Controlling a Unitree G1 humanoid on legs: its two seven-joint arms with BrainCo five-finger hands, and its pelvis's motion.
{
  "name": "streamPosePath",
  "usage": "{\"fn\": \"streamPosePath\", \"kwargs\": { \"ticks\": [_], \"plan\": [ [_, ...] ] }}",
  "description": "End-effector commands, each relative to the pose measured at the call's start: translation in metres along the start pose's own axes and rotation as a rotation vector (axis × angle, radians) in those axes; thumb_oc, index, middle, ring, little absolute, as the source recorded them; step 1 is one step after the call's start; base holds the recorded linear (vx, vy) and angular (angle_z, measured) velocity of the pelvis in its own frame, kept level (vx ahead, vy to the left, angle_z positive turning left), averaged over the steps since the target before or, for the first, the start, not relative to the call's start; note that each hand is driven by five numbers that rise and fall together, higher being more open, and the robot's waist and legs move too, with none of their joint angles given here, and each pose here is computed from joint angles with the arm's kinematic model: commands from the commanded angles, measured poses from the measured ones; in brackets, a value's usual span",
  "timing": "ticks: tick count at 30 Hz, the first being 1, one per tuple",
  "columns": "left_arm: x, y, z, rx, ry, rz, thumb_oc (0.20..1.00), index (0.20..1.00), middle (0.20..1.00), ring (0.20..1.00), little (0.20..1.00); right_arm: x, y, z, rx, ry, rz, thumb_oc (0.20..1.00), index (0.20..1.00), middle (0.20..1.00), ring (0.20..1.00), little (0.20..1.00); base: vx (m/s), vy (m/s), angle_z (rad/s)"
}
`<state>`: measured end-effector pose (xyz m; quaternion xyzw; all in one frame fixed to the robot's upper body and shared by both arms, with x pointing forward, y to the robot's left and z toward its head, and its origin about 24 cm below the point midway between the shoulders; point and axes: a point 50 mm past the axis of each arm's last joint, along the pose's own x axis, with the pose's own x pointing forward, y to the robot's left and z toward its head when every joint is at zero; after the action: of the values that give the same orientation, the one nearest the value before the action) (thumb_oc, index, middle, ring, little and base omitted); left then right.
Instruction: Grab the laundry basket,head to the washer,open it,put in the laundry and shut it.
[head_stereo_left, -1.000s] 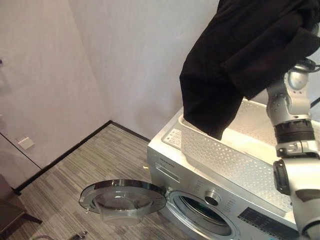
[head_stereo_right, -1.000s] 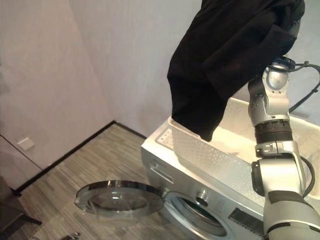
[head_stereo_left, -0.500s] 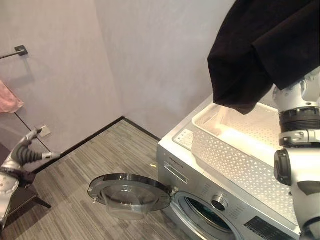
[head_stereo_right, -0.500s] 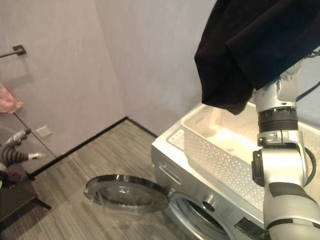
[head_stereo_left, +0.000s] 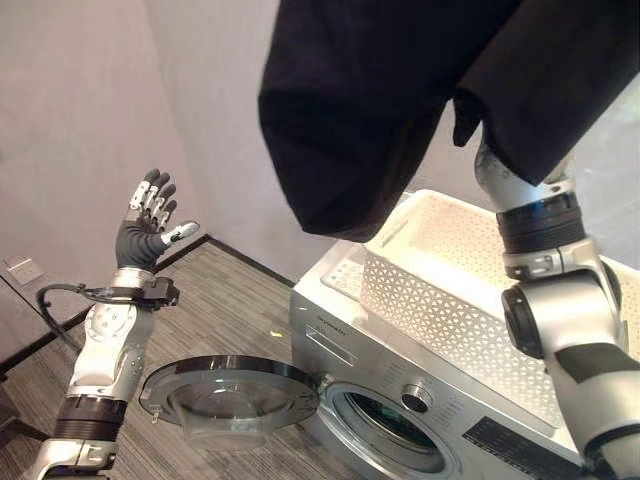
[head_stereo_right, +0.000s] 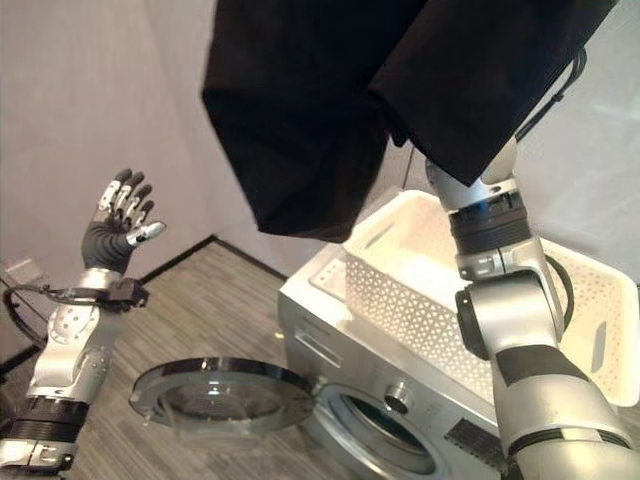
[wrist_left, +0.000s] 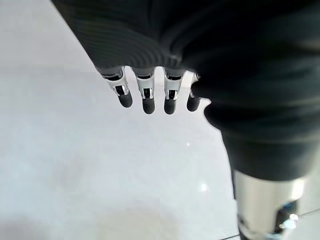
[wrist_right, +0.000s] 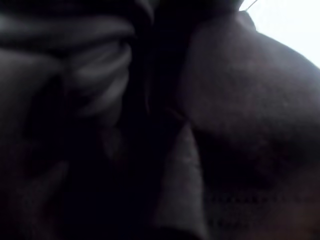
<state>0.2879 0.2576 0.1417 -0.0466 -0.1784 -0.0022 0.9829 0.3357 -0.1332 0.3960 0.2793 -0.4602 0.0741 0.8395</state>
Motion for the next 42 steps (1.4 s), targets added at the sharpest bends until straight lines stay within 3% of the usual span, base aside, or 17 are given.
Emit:
{"fn": "streamPosePath", "kwargs": {
  "ticks": [1, 11, 17, 31, 36, 42],
  "plan": [
    [0.011, -0.018, 0.029, -0.004, -0.154, -0.089, 1.0, 1.0, 1.0, 1.0, 1.0, 0.017, 0.039, 0.016, 0.083, -0.072, 0.105, 0.2, 0.2, 0.2, 0.2, 0.2, 0.02, 0.007, -0.1],
    [0.016, -0.052, 0.024, -0.204, -0.162, -0.157, 1.0, 1.0, 1.0, 1.0, 1.0, 0.013, 0.06, 0.003, 0.133, -0.017, 0.147, 0.2, 0.2, 0.2, 0.2, 0.2, 0.0, -0.001, -0.01],
    [0.024, -0.089, 0.027, -0.329, -0.175, -0.262, 1.0, 1.0, 1.0, 1.0, 1.0, 0.016, 0.067, -0.013, 0.137, 0.045, 0.121, 0.2, 0.2, 0.2, 0.2, 0.2, 0.0, 0.0, 0.0],
    [0.049, -0.154, 0.06, -0.398, -0.262, -0.442, 1.0, 1.0, 1.0, 1.0, 1.0, 0.017, 0.074, -0.023, 0.047, 0.067, 0.11, 0.2, 0.2, 0.2, 0.2, 0.2, 0.0, 0.0, 0.0],
    [0.044, -0.156, 0.059, -0.403, -0.261, -0.477, 1.0, 1.0, 1.0, 1.0, 1.0, 0.031, 0.069, -0.013, 0.011, 0.034, 0.065, 0.2, 0.2, 0.2, 0.2, 0.2, 0.01, 0.007, -0.05],
    [0.032, -0.135, 0.039, -0.394, -0.194, -0.417, 1.0, 1.0, 1.0, 1.0, 1.0, 0.041, 0.078, 0.01, -0.006, -0.049, 0.108, 0.2, 0.2, 0.2, 0.2, 0.2, 0.03, 0.015, -0.07]
  ]
}}
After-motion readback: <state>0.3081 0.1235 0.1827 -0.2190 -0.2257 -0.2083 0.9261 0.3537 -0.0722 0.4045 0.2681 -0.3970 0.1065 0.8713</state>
